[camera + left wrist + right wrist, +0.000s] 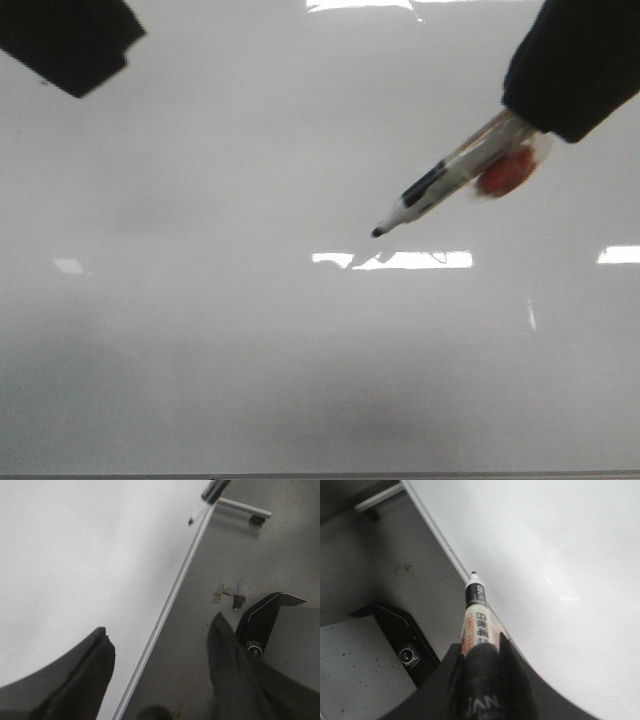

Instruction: Write number 7 on whiteboard

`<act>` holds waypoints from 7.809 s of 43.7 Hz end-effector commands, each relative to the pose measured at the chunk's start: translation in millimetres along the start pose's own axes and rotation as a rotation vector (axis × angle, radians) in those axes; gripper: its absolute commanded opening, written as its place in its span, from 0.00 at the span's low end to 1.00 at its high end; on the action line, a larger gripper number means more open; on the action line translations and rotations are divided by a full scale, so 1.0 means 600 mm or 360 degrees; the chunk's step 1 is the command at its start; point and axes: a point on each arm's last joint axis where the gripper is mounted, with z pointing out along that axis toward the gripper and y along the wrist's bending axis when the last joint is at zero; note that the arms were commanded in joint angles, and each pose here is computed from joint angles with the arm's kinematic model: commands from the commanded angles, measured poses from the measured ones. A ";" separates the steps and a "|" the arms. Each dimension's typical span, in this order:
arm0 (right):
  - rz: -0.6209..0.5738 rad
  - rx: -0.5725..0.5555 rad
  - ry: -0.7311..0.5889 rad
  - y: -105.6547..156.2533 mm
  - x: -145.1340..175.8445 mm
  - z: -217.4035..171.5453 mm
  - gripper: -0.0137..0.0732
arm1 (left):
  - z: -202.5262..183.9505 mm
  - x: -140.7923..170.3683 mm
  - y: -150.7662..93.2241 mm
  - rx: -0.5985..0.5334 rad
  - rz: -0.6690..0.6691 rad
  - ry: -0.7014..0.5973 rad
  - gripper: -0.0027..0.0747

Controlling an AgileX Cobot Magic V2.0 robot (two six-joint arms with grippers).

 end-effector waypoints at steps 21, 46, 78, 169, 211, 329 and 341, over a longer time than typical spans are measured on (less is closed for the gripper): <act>0.0585 0.0218 -0.0623 -0.040 0.063 -0.112 0.08 | -0.044 0.063 0.000 -0.0226 -0.0262 -0.0264 0.56; 0.0674 0.0356 -0.0790 -0.135 -0.027 -0.027 0.08 | -0.044 0.062 0.001 -0.0233 -0.0262 -0.0276 0.56; 0.0778 0.0587 -0.0600 -0.237 -0.012 -0.001 0.08 | -0.045 0.061 0.002 -0.0238 -0.0262 -0.0285 0.56; -0.0307 -0.0282 -0.0387 0.022 0.015 -0.104 0.08 | 0.088 -0.146 -0.094 0.0354 0.0407 -0.0466 0.31; -0.0080 0.0153 -0.0209 -0.016 0.052 -0.131 0.84 | 0.073 -0.095 -0.014 0.0086 0.0101 -0.0080 0.06; 0.0699 0.0548 -0.0387 0.014 0.165 -0.203 0.84 | -0.183 0.153 -0.015 -0.0757 -0.1031 -0.0442 0.47; 0.0698 0.0547 -0.0382 0.015 0.168 -0.203 0.79 | -0.191 0.179 -0.035 -0.0834 -0.1065 -0.0546 0.46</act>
